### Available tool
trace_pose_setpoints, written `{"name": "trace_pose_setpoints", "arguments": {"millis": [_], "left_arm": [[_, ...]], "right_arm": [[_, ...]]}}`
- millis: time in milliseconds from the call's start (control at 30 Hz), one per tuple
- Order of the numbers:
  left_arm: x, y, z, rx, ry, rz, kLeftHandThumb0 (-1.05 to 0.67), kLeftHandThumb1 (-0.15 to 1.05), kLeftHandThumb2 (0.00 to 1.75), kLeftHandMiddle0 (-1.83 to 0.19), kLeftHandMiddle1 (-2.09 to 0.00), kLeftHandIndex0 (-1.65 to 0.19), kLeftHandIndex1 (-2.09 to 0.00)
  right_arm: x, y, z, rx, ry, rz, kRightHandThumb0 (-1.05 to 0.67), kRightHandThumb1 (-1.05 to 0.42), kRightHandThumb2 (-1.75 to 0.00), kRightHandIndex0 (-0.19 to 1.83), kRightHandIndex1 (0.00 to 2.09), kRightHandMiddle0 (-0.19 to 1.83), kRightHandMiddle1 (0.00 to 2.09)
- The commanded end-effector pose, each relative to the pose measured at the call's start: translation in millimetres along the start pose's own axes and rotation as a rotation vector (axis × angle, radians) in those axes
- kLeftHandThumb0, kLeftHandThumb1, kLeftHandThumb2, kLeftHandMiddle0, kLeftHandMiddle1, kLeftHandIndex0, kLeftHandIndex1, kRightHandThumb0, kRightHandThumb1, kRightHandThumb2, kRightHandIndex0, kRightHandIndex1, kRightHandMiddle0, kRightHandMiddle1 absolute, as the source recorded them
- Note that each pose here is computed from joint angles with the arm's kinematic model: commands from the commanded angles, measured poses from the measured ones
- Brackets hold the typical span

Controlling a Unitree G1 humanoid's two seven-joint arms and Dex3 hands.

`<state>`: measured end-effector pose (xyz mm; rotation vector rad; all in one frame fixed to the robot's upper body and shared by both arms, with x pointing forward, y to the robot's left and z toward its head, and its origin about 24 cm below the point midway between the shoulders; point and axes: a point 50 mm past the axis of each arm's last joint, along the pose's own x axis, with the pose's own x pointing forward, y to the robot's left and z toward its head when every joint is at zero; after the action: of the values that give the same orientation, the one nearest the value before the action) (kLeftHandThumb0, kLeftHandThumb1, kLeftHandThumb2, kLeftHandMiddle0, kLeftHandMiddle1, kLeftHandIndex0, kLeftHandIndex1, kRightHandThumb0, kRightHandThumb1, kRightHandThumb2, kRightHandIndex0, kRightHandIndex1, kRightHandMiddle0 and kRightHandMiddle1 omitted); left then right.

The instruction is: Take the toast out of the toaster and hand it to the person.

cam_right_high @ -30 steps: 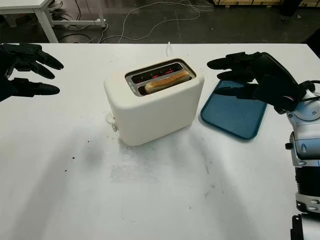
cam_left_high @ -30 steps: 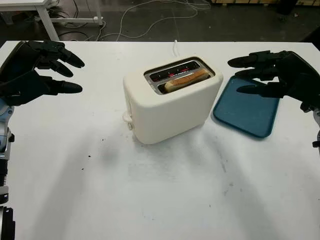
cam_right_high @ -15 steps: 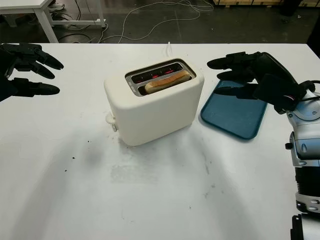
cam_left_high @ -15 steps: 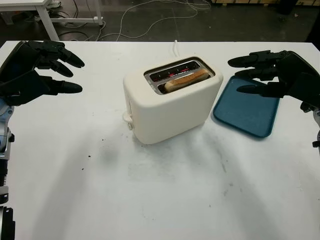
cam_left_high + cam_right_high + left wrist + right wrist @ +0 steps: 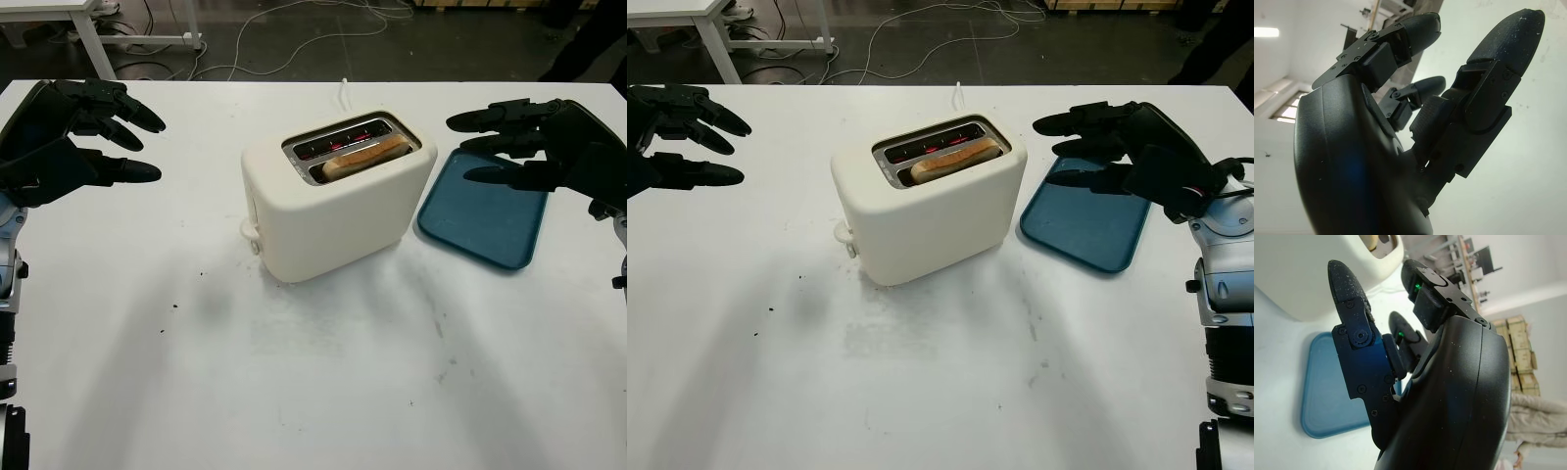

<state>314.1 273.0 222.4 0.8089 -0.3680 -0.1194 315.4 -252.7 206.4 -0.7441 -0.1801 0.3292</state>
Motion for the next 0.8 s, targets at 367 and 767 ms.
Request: {"name": "trace_pose_setpoints", "arguments": {"millis": [367,767], "left_arm": [[0.2,-3.4,-5.6,-0.072,0.004,0.033,-1.05,0.63,0.0,-0.77,-0.86,-0.79,-0.72],[2.3,-8.3,-3.9,-0.076,0.018,0.014,-1.05,0.62,0.0,-0.75,-0.88,-0.77,-0.73]], "right_arm": [[0.5,4.1,-0.2,-0.007,-0.017,-0.023,-0.66,-0.85,0.0,0.71,0.07,0.71,0.01],[1.7,8.3,1.6,0.084,-0.02,-0.01,-0.59,-0.84,0.0,0.67,0.05,0.66,0.0]]}}
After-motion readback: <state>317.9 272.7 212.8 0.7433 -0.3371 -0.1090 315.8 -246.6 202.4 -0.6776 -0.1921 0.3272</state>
